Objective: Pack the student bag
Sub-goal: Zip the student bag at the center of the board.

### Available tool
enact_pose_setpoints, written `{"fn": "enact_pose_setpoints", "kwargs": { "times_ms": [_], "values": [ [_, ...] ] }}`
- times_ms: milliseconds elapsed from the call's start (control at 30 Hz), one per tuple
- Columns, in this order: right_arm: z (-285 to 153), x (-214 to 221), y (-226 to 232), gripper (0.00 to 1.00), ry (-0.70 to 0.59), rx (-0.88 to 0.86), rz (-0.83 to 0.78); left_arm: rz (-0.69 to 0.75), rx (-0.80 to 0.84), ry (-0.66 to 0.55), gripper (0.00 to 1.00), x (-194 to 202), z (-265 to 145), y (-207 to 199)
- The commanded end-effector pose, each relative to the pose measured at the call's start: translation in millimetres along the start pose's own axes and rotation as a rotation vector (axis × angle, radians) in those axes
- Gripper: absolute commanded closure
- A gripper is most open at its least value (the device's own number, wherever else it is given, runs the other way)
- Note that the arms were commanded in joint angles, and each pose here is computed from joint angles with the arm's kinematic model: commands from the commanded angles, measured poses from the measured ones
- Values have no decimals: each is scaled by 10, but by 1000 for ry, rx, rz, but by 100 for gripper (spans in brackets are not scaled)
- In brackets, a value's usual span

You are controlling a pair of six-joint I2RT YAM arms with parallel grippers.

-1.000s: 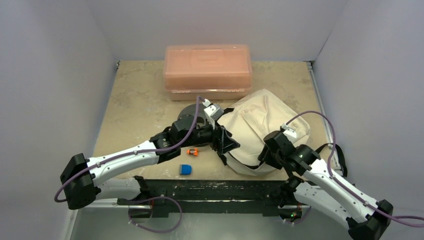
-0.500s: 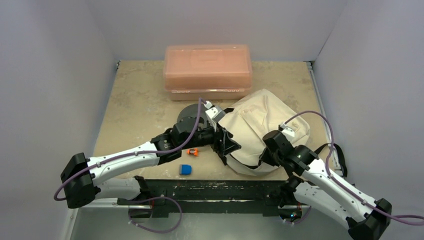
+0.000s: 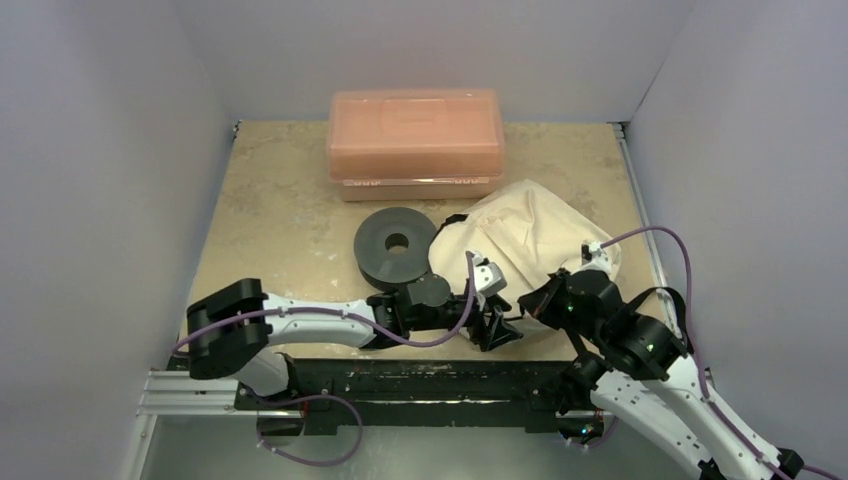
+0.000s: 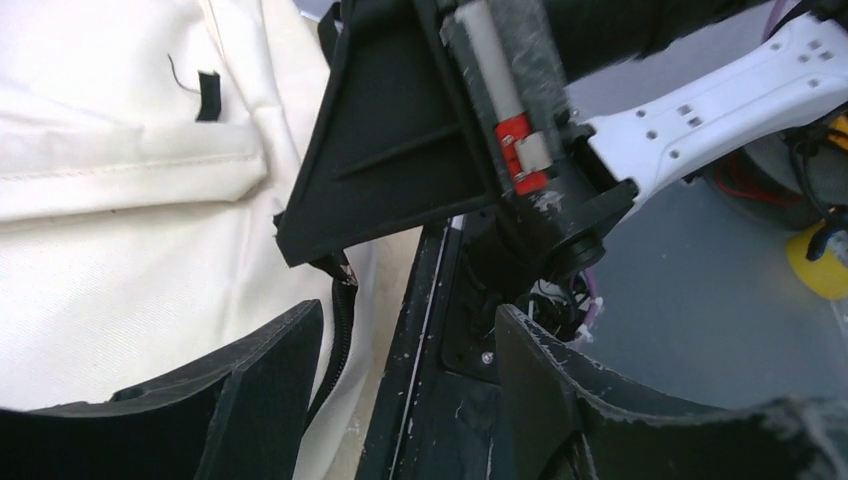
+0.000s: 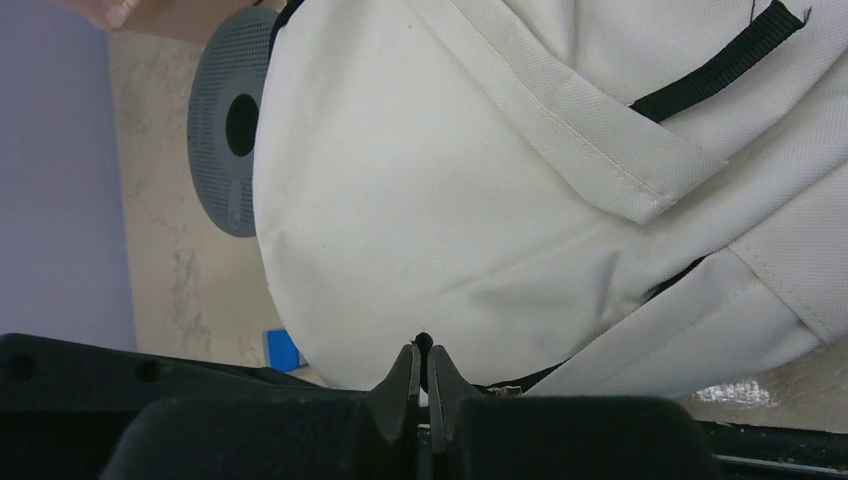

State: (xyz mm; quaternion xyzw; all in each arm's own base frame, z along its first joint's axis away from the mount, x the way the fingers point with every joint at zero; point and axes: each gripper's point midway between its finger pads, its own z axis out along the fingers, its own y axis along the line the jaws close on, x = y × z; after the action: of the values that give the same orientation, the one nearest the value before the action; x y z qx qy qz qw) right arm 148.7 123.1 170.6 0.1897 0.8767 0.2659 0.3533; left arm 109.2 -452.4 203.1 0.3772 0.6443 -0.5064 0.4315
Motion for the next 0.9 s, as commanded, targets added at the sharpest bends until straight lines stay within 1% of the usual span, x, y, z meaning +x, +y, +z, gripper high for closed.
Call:
{"fn": "enact_pose_setpoints", "kwargs": {
  "times_ms": [0,133,333,433,533,700,767,867],
  "values": [
    [-6,-116,260,100,-41,-106,22,19,13,-70,39,-163,230,-34],
    [-16,-147,290,100,-49,-109,32,-18,-43,-44,48,-38,320,101],
    [-45,-209,312,100,-71,-107,54,-111,-74,-11,51,-29,486,170],
    [-61,-251,302,100,-76,-72,70,-251,-77,21,51,-67,514,172],
    [-119,-292,373,100,-76,-86,101,-316,-101,42,53,-52,547,193],
    [-170,-250,440,100,-58,-142,179,-342,-134,43,59,17,611,279],
    [-192,-267,481,100,-72,-183,192,-344,-141,29,65,41,648,314],
    [-179,-215,369,100,-76,-171,149,-315,-158,-11,81,74,664,405]
  ]
}}
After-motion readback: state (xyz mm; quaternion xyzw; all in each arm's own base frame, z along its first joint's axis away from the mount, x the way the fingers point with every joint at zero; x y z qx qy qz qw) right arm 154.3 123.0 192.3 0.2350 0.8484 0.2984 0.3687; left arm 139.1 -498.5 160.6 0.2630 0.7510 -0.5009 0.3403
